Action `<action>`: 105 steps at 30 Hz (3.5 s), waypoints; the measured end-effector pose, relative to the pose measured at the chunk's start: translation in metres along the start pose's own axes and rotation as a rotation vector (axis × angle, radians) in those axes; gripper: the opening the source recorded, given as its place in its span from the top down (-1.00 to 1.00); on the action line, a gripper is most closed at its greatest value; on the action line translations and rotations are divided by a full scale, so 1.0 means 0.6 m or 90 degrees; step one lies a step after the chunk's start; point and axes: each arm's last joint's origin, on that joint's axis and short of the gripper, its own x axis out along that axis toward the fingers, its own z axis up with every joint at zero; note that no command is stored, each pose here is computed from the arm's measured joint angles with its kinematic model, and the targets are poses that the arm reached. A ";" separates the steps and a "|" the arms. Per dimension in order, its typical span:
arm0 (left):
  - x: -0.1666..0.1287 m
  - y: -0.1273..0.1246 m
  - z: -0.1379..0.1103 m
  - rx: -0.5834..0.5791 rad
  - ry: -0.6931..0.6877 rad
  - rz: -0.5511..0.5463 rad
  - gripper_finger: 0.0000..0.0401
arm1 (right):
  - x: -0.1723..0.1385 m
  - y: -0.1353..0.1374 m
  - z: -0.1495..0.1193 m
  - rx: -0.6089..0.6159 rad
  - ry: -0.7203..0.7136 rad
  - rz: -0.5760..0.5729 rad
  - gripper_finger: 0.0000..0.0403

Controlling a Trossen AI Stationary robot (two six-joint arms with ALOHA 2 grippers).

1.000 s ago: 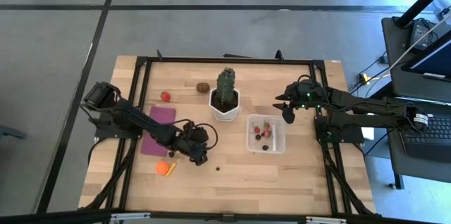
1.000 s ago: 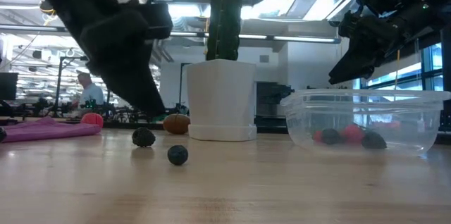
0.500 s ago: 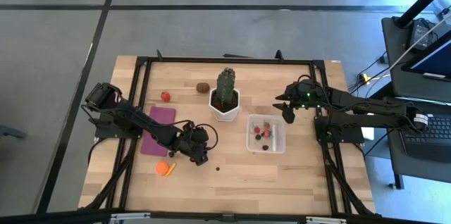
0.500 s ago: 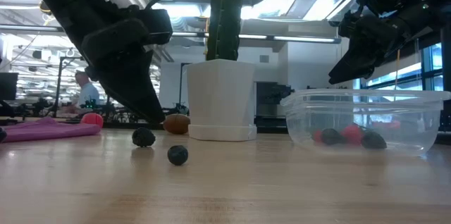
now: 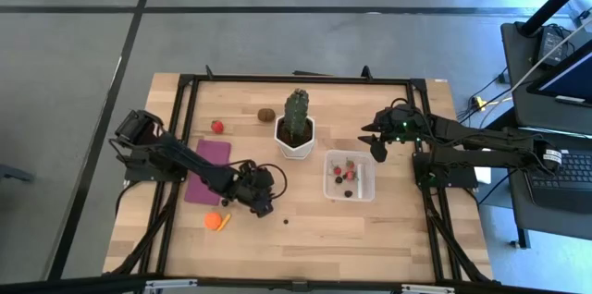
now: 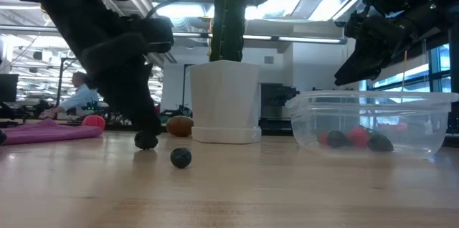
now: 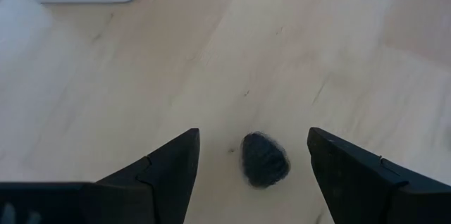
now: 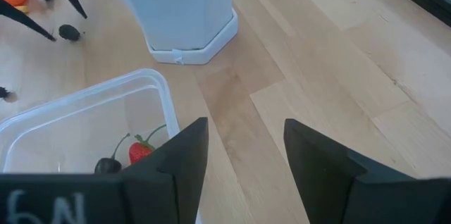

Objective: Pick and placing Produce into tupperware
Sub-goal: Put the blackberry into the transparent bin, then put the blueberry into the transparent bin

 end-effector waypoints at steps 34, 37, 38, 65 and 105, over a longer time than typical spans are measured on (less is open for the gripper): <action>0.023 -0.003 -0.015 -0.001 0.031 0.011 0.57 | 0.000 0.000 0.001 0.000 -0.002 0.000 0.07; 0.022 -0.004 -0.012 -0.006 0.023 -0.003 0.58 | 0.000 0.000 0.001 0.000 -0.002 0.000 0.07; 0.021 -0.005 -0.010 -0.010 0.020 -0.011 0.58 | 0.000 0.000 0.001 0.000 -0.002 0.000 0.07; 0.011 -0.029 0.270 0.146 -0.344 -0.174 0.58 | 0.000 0.000 0.001 0.000 -0.005 0.001 0.07; 0.068 -0.049 0.279 0.213 -0.202 -0.146 0.21 | -0.001 0.004 -0.001 0.004 0.011 0.048 0.06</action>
